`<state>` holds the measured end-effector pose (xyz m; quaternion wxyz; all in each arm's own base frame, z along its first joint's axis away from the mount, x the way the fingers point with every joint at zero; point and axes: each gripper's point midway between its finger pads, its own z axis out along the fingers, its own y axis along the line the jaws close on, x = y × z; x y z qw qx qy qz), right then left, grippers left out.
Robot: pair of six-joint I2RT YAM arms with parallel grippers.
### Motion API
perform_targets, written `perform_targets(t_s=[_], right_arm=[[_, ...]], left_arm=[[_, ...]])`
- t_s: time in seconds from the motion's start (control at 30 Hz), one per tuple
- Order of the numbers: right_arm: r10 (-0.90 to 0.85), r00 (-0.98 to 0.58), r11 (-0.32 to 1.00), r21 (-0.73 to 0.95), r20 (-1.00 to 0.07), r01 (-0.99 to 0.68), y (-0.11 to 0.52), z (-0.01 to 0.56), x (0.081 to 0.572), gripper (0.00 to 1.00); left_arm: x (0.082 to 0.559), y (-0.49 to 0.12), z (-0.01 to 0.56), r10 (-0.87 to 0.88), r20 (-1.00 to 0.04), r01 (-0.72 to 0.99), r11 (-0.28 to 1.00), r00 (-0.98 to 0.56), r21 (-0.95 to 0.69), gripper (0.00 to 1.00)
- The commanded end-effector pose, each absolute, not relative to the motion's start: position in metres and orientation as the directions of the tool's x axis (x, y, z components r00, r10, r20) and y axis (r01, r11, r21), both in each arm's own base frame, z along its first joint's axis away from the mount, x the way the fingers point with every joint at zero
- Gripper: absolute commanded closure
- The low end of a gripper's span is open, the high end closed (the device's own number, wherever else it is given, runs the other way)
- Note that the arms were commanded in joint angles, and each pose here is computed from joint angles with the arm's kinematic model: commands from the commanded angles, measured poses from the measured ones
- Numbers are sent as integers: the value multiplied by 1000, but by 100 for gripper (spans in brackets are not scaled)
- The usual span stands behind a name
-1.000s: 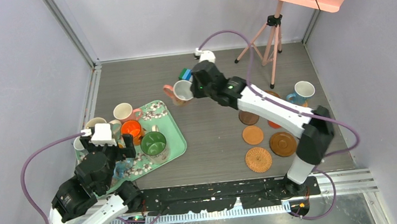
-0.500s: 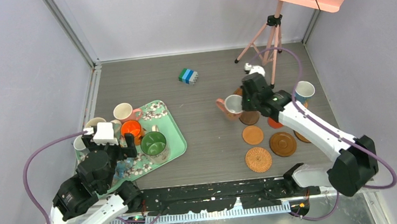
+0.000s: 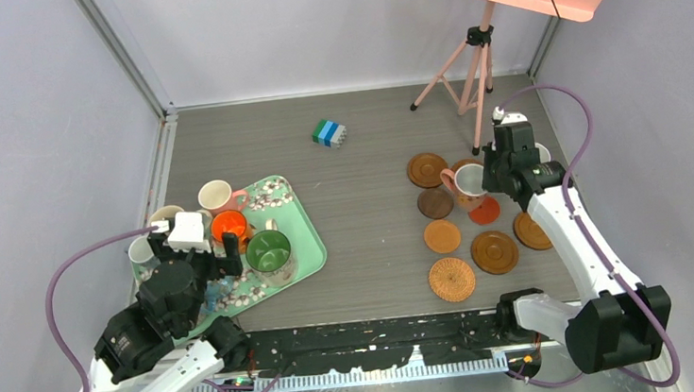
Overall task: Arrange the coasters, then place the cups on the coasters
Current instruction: Place the cup on the coaster.
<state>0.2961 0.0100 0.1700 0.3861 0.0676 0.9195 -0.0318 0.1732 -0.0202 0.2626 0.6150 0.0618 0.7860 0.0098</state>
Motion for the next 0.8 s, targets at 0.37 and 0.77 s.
perform_targets(t_s=[0.37,0.77], right_arm=[[195,-642,976,79,-741,205,-14,173,328,95],[195,-617,960,21,-763,278,-42,177,325,95]], left_arm=[[177,-29,270,84,-973,106,992,-213,62,1],[177,-28,271,76,-975,102,993,-209,56,1]])
